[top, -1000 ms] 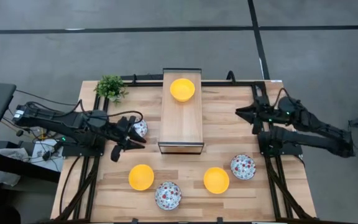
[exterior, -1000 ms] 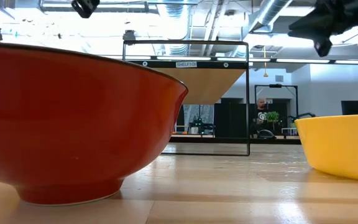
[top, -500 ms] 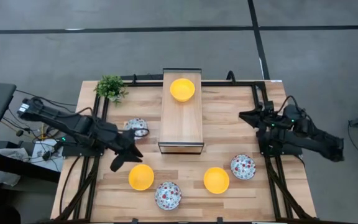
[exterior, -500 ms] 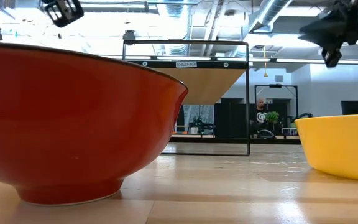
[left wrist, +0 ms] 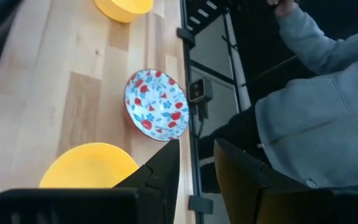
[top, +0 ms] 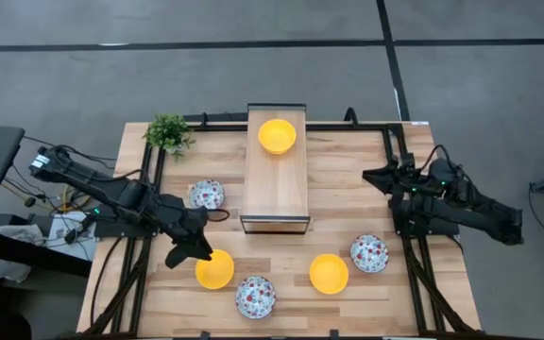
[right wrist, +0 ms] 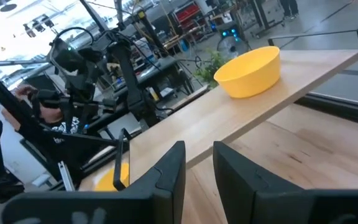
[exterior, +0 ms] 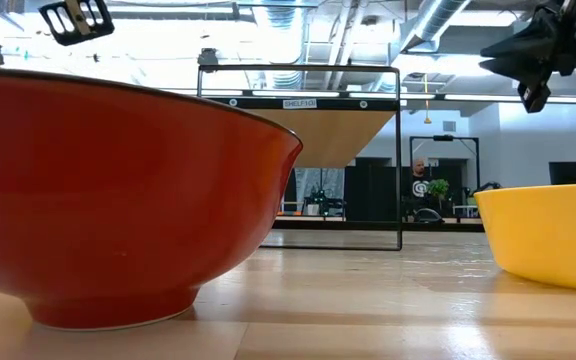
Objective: Pick & Place Mini bowls
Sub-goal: Stack the left yellow bowl on top of the yellow bowl on the shelf
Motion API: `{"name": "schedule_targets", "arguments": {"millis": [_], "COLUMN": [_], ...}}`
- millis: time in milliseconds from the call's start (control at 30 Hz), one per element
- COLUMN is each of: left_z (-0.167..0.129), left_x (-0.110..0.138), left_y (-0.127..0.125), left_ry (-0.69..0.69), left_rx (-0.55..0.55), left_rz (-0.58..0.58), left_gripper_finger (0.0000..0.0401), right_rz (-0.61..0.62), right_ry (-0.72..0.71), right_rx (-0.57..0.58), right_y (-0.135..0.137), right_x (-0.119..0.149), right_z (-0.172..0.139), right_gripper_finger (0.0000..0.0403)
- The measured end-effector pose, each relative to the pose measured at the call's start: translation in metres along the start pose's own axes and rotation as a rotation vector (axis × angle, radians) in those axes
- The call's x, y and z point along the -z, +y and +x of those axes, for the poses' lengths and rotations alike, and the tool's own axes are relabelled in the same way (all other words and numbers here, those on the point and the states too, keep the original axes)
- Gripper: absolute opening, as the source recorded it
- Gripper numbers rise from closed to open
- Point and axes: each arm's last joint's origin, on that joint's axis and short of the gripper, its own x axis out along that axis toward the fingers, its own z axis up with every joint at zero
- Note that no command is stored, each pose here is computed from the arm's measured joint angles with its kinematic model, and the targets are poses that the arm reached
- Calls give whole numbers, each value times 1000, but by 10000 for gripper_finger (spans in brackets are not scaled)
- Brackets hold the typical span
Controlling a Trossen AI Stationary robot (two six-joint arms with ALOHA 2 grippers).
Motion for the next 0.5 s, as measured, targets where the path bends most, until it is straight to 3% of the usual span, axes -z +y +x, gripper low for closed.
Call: {"name": "schedule_targets", "arguments": {"millis": [500], "left_z": [0], "left_x": [-1], "left_y": [-1], "left_ry": [-11], "left_rx": [11], "left_rz": [12], "left_gripper_finger": [99], "right_rz": [-119], "right_ry": [9], "right_rx": [-103], "right_y": [-14], "right_x": [43], "right_z": [25], "right_gripper_finger": [71]}}
